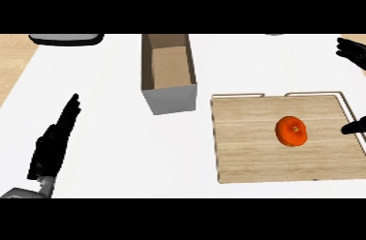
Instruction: Pick the squash from the tray and place it in the cardboard box
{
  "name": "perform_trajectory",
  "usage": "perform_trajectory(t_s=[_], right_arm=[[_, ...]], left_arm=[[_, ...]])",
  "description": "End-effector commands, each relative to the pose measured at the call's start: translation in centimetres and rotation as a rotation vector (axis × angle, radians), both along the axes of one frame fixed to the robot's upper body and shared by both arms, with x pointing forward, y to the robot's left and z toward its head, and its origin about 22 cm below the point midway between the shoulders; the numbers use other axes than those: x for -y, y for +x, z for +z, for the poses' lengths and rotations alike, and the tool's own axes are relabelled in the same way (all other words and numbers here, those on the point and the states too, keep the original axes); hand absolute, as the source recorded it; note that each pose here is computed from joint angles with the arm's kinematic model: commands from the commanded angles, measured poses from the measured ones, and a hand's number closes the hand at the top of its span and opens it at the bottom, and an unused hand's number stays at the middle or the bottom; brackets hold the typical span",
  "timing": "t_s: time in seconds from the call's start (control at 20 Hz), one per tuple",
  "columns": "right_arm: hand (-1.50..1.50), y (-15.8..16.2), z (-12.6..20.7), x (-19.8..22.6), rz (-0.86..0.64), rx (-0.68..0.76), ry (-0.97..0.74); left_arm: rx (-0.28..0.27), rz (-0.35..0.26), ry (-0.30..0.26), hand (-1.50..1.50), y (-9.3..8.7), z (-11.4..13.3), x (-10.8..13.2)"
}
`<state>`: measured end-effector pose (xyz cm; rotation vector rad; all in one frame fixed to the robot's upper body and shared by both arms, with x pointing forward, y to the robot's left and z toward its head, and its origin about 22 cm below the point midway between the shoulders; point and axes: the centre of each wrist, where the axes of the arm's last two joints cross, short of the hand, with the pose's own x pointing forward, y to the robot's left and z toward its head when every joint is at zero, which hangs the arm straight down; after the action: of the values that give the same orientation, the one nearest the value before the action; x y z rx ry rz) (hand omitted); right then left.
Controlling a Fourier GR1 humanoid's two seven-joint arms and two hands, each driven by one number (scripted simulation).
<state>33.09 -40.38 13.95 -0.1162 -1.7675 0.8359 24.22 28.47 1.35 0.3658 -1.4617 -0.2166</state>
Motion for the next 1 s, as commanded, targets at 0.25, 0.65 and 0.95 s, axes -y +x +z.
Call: perform_trajectory(t_s=[0.25, 0.65, 0.95], right_arm=[[-1.50, 0.2, 5.3, -1.4, 0.222, -0.223, -0.529], [-1.50, -0.5, 1.1, -3.8, 0.236, -0.266, -0.591], [-1.50, -0.4, -0.8, -6.1, 0.167, -0.274, -0.616]], left_arm=[[-0.010, 0.016, 0.007, 0.00, -0.2, -0.3, -0.5], [-0.017, 0.023, -0.001, 0.00, 0.7, 0.3, 0.9], [0.004, 0.034, 0.004, 0.00, -0.8, -1.1, 0.3]])
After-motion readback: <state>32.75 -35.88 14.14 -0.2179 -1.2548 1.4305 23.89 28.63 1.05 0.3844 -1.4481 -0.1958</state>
